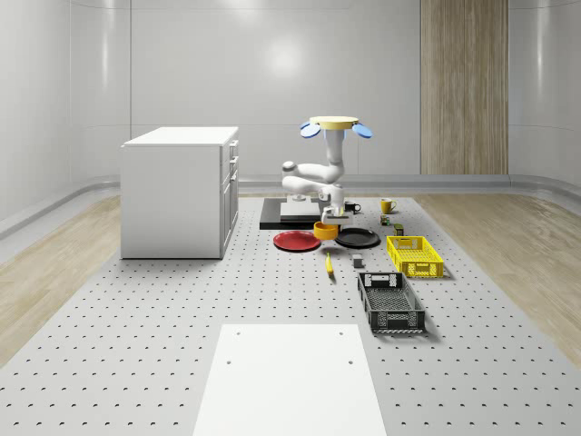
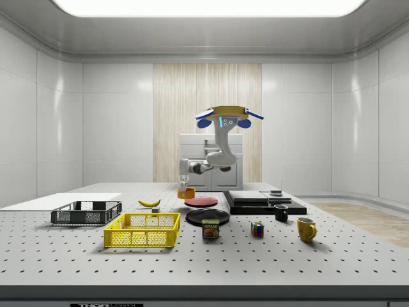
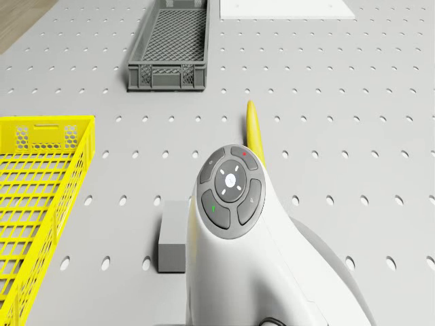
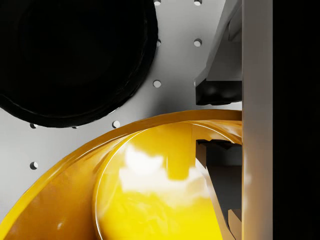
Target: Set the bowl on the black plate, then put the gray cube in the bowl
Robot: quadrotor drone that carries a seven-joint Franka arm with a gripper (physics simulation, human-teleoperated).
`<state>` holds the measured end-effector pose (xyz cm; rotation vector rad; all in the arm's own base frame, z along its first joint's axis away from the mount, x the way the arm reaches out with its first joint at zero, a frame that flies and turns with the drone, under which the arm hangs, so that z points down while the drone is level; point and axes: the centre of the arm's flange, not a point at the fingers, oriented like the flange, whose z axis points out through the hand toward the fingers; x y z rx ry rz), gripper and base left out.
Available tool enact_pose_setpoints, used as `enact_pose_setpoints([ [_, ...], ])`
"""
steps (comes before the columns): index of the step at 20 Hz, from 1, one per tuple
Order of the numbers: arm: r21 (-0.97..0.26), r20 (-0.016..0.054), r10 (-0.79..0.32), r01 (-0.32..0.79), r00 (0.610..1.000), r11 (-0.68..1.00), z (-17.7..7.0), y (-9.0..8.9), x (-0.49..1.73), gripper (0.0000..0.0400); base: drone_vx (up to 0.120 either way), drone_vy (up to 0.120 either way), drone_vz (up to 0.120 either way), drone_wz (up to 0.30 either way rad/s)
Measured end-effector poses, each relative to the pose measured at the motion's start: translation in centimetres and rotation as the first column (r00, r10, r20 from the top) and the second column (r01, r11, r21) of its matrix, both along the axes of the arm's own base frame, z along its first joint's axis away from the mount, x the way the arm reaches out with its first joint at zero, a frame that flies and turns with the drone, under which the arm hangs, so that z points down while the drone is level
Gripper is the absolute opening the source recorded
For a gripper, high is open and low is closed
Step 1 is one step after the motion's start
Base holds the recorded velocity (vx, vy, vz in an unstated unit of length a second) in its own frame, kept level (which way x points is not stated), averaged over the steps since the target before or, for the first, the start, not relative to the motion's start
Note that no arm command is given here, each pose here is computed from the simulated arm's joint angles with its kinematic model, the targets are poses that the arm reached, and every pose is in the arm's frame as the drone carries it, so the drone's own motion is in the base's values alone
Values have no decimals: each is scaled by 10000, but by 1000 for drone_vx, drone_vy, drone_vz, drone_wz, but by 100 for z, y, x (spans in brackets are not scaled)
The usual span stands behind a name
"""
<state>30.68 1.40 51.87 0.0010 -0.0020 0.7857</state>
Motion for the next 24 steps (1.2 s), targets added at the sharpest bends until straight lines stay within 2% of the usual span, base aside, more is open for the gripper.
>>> enact_pose_setpoints([
  [24, 0, 0, 0, 0, 10000, 10000, 0, 0, 0, 100, -118, 120, 0, 0],
])
